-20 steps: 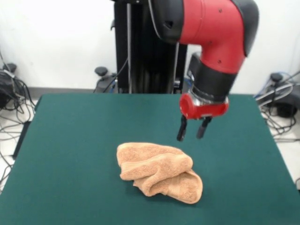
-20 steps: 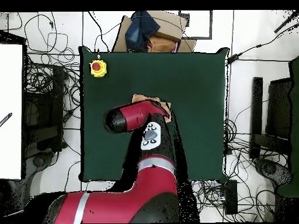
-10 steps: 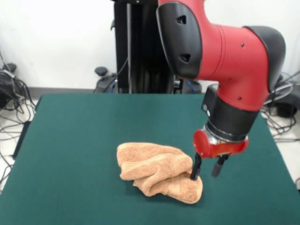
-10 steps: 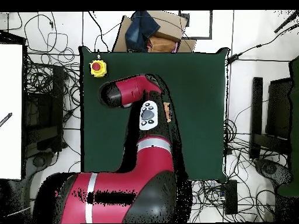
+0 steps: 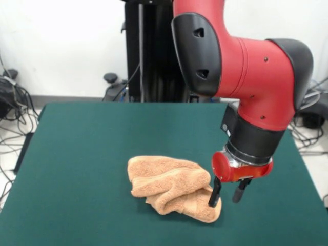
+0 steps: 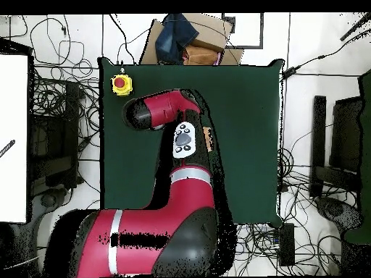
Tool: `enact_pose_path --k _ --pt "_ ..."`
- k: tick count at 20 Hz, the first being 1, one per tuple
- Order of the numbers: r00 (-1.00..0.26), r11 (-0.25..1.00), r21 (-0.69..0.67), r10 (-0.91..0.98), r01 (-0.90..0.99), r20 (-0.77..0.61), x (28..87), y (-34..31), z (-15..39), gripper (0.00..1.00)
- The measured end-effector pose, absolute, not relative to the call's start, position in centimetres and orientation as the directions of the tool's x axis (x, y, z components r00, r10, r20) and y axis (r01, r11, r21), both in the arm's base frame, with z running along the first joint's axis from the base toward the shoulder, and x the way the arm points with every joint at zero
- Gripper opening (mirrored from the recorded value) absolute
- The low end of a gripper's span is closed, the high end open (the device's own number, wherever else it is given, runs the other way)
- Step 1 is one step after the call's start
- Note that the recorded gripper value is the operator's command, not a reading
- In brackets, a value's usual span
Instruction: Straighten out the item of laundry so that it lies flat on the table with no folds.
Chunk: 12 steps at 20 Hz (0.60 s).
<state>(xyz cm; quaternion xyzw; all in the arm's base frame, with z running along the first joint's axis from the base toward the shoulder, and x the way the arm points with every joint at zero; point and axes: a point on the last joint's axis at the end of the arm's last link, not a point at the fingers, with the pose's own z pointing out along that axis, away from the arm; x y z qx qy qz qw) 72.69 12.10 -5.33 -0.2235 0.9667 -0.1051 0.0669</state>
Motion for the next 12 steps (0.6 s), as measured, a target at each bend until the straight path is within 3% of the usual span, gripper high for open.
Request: enact_pose_path --k 12 --pt "-0.887 0.871 -0.237 -0.457 -0.431 -0.064 71.95 12.48 -6.21 1.0"
